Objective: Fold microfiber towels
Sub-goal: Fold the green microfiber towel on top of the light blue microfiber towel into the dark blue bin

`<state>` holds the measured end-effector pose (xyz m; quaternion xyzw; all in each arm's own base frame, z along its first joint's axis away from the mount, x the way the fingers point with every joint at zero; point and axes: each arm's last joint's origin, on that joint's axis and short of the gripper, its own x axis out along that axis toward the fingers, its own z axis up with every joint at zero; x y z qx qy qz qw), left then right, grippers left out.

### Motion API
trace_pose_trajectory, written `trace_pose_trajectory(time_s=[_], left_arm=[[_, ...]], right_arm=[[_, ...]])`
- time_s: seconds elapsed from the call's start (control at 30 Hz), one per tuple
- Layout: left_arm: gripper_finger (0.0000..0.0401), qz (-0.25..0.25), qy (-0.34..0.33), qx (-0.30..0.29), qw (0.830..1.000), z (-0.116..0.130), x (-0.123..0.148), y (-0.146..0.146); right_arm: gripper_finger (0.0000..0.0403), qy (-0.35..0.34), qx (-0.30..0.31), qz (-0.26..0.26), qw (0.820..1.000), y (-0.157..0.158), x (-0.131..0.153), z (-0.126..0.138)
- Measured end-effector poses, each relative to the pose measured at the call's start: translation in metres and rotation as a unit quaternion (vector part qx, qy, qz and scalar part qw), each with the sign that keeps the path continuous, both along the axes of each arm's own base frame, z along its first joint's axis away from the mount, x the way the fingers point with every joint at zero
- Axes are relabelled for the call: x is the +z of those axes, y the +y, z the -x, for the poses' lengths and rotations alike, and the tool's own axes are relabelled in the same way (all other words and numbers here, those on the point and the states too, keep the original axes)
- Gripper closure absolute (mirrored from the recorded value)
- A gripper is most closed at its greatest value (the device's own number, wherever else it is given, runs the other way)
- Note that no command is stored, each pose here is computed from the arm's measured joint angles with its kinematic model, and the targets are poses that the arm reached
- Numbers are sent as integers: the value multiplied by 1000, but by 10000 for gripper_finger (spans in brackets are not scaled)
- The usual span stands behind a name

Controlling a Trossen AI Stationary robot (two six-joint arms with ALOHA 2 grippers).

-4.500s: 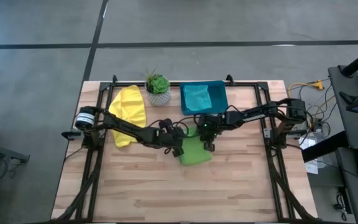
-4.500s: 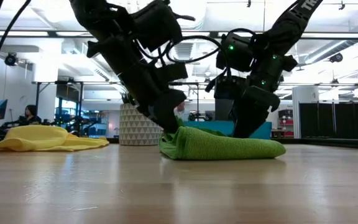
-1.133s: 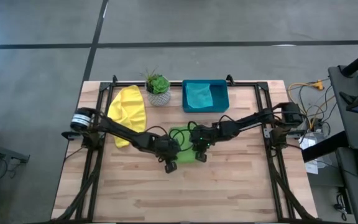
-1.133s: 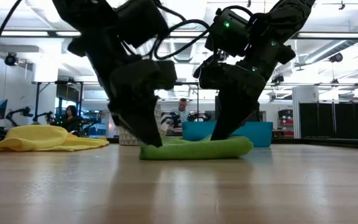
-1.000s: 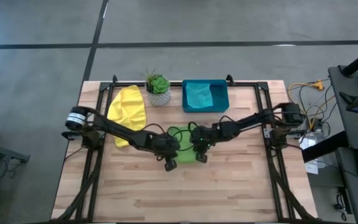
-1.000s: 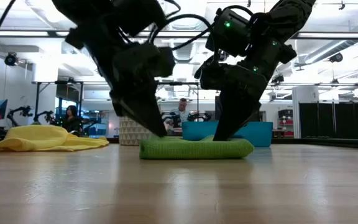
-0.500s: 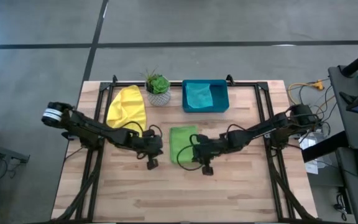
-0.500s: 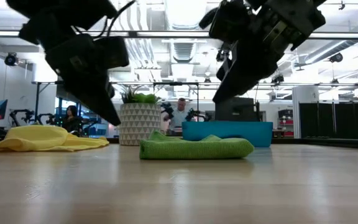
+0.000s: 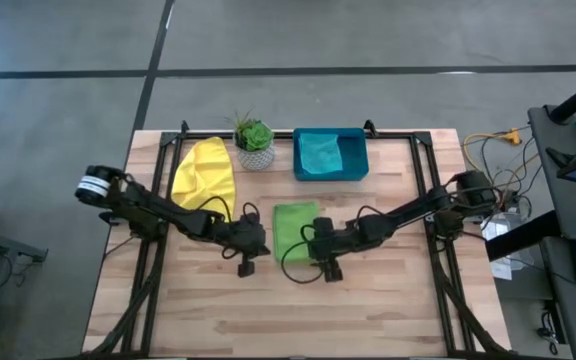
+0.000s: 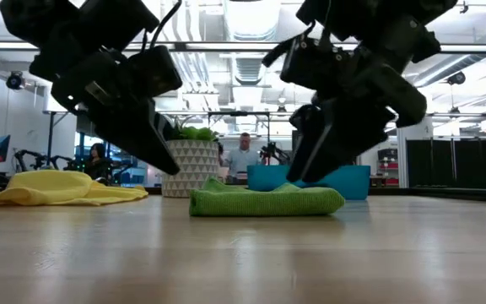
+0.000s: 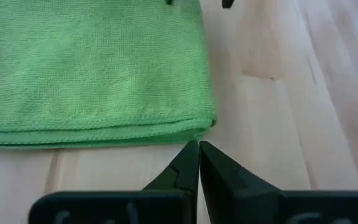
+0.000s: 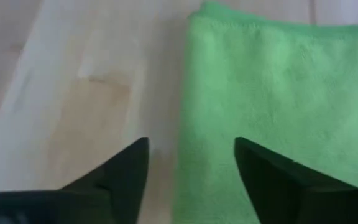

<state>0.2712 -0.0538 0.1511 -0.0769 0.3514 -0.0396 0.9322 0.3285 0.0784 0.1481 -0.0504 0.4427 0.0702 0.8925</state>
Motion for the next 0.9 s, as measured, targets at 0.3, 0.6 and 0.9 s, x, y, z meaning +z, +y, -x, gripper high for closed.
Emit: trace_pose_trajectory(time_s=[0.3,0.6,0.9], left_arm=[[394,-4,-52,-45,998,-7,5,-4],[271,-64,-69,-100,991,-22,1,-10],[173,-79,-7,-98,992,-57,-36,-17]], right_arm=[[102,40,5,25,999,0,-22,-1],[132,50,-9,46,998,-1,-33,-3],[181,48,-51,31,997,-2,-34,-4]])
